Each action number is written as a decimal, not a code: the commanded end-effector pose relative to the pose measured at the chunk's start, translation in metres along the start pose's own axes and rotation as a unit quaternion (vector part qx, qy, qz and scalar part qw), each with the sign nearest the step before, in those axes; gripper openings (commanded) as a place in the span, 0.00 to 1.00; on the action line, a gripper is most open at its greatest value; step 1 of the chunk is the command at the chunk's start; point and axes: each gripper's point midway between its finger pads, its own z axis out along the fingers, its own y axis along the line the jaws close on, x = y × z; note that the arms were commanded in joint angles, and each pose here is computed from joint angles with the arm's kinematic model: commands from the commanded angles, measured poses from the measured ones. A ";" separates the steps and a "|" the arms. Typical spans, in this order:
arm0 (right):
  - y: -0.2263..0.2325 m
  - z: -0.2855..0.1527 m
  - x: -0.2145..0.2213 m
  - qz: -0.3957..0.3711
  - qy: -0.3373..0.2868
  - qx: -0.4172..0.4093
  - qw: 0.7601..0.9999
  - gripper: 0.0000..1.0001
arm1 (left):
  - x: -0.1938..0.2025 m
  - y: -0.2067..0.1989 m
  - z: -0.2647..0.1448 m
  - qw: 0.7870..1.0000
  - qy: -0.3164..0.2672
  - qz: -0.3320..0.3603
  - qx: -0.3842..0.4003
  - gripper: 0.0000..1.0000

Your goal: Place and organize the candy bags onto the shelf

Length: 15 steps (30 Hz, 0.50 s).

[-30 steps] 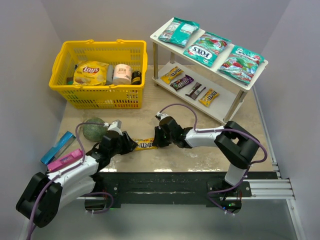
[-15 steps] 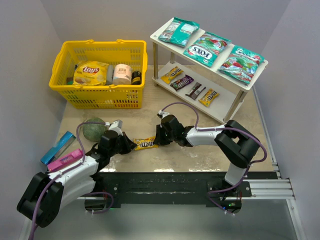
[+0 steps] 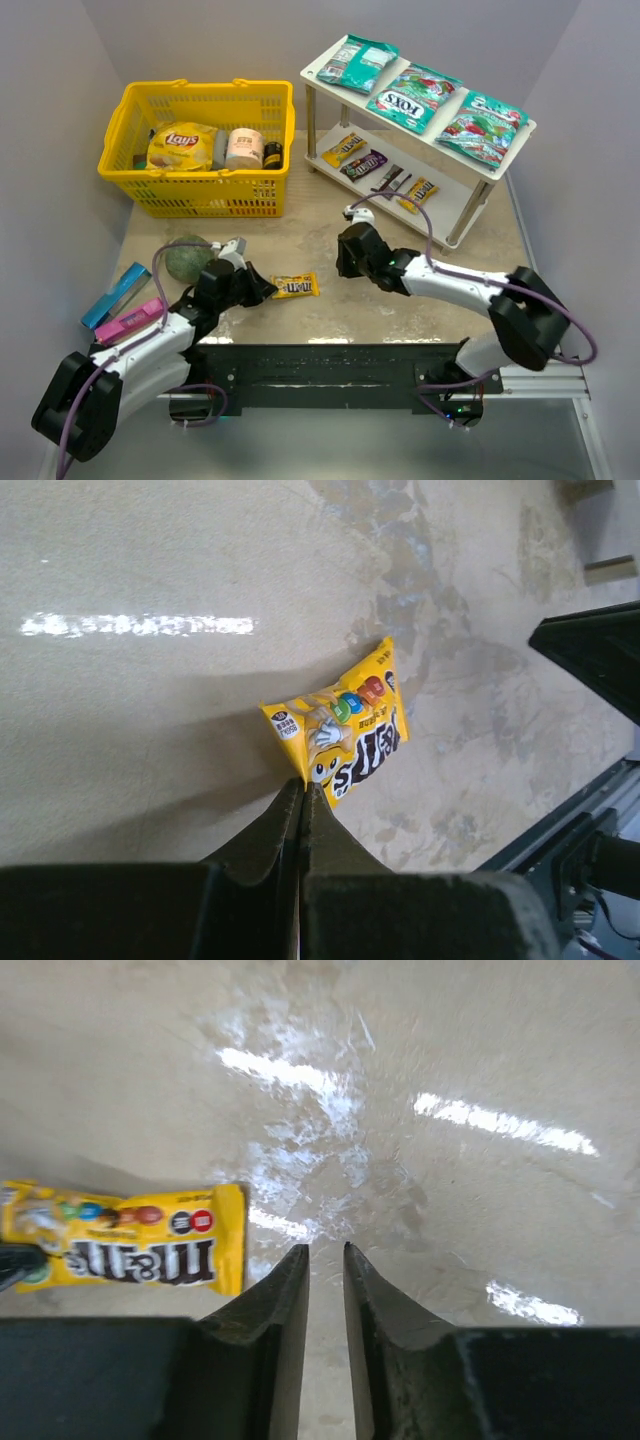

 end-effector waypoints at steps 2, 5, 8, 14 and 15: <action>0.009 -0.065 -0.066 -0.005 -0.096 -0.019 0.995 0.32 | -0.038 -0.062 -0.003 0.993 -0.038 -0.016 0.109 0.00; 0.017 -0.105 -0.092 -0.001 -0.138 -0.051 0.989 0.36 | -0.055 -0.084 -0.003 0.988 -0.058 -0.031 0.141 0.00; 0.025 -0.153 -0.112 0.007 -0.176 -0.097 0.980 0.38 | -0.073 -0.110 0.000 0.982 -0.084 -0.050 0.160 0.00; 0.037 -0.230 -0.138 0.004 -0.228 -0.173 0.958 0.46 | -0.098 -0.192 0.028 0.969 -0.119 -0.067 0.206 0.00; 0.038 -0.236 -0.140 0.000 -0.231 -0.179 0.956 0.47 | -0.097 -0.202 0.034 0.966 -0.115 -0.080 0.216 0.00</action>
